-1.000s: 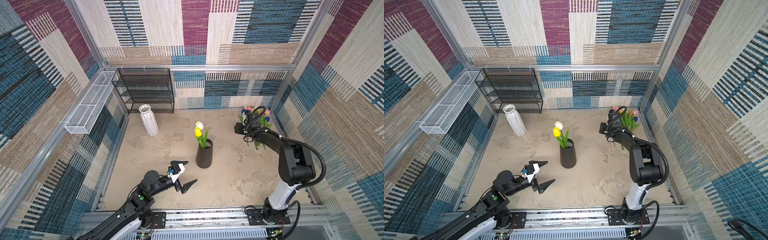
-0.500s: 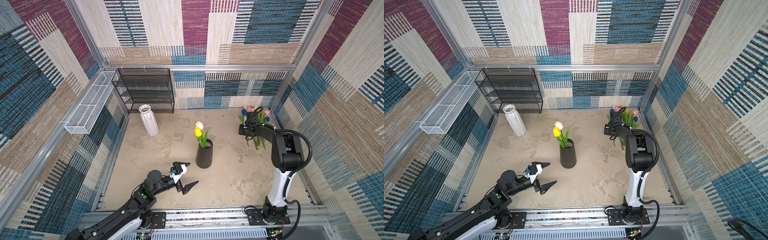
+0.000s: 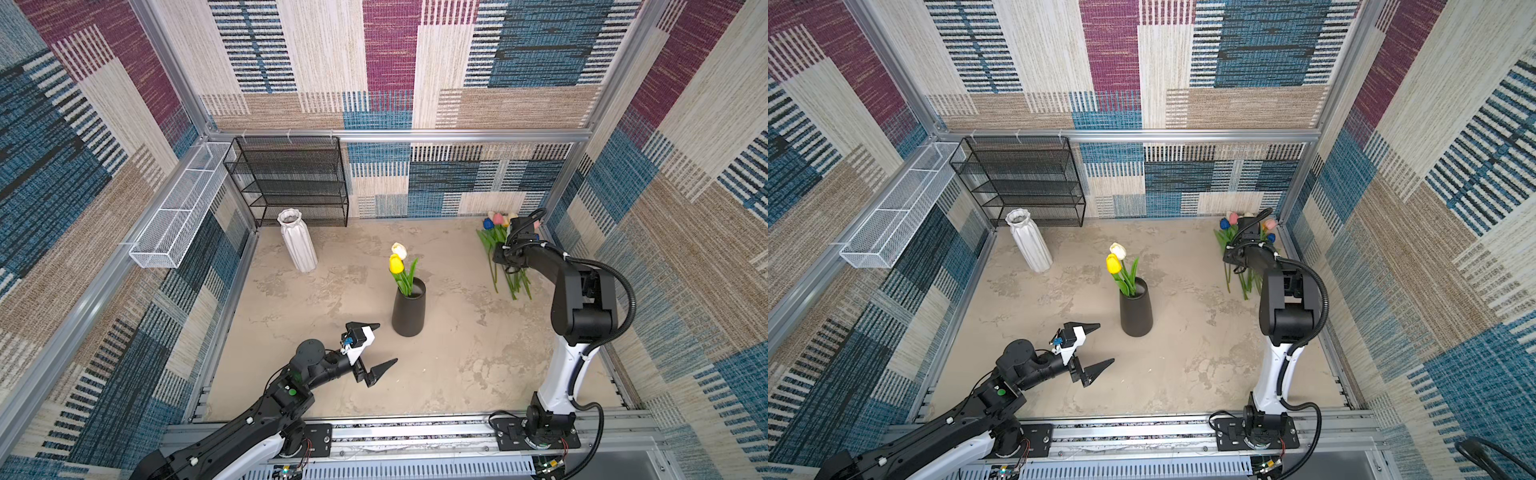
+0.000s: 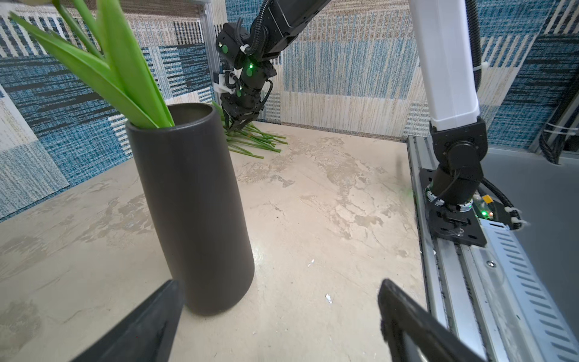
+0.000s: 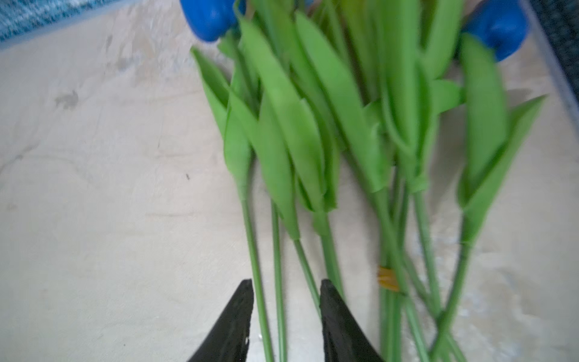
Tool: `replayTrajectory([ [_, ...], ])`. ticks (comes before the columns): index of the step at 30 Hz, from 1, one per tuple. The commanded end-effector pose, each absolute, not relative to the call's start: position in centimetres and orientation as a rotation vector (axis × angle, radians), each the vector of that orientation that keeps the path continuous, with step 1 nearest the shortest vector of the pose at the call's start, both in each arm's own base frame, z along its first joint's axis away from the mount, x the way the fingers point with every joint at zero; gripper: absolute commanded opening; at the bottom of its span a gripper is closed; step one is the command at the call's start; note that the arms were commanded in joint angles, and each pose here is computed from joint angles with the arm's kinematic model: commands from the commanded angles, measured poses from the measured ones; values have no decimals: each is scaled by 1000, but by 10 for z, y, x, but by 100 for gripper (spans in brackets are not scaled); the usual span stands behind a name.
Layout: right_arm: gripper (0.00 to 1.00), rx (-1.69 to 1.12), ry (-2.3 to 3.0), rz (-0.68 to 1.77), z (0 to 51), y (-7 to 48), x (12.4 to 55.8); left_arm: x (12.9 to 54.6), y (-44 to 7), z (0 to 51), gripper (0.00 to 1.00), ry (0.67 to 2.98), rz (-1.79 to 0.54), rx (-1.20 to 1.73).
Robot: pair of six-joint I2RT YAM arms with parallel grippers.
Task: Arrange the flowers into the vase
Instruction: 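Lower the right gripper onto the banded tulip stems and close on them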
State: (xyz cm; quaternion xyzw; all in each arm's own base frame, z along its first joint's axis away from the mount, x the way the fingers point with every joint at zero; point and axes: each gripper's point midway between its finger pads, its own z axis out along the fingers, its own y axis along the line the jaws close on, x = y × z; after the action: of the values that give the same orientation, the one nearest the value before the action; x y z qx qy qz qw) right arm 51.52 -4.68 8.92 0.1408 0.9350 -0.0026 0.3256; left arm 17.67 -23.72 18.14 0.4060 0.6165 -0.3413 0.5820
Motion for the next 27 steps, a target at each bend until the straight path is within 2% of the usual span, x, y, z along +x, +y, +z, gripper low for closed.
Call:
replayTrajectory([
  [1,36,413,2442,-58,95,-71,507,184,-234,191,100,1412,-763,906],
  [4,31,435,2477,-12,87,-87,500,186,-234,190,100,1416,-743,906],
  [10,28,416,2532,-25,68,-89,496,187,-233,188,100,1425,-731,911],
  [21,30,472,2551,-67,45,-96,496,187,-234,187,100,1433,-740,912],
  [25,37,490,2546,-93,42,-100,495,187,-234,187,100,1431,-736,913],
  [27,38,489,2551,-96,37,-100,496,187,-235,188,100,1429,-735,917],
])
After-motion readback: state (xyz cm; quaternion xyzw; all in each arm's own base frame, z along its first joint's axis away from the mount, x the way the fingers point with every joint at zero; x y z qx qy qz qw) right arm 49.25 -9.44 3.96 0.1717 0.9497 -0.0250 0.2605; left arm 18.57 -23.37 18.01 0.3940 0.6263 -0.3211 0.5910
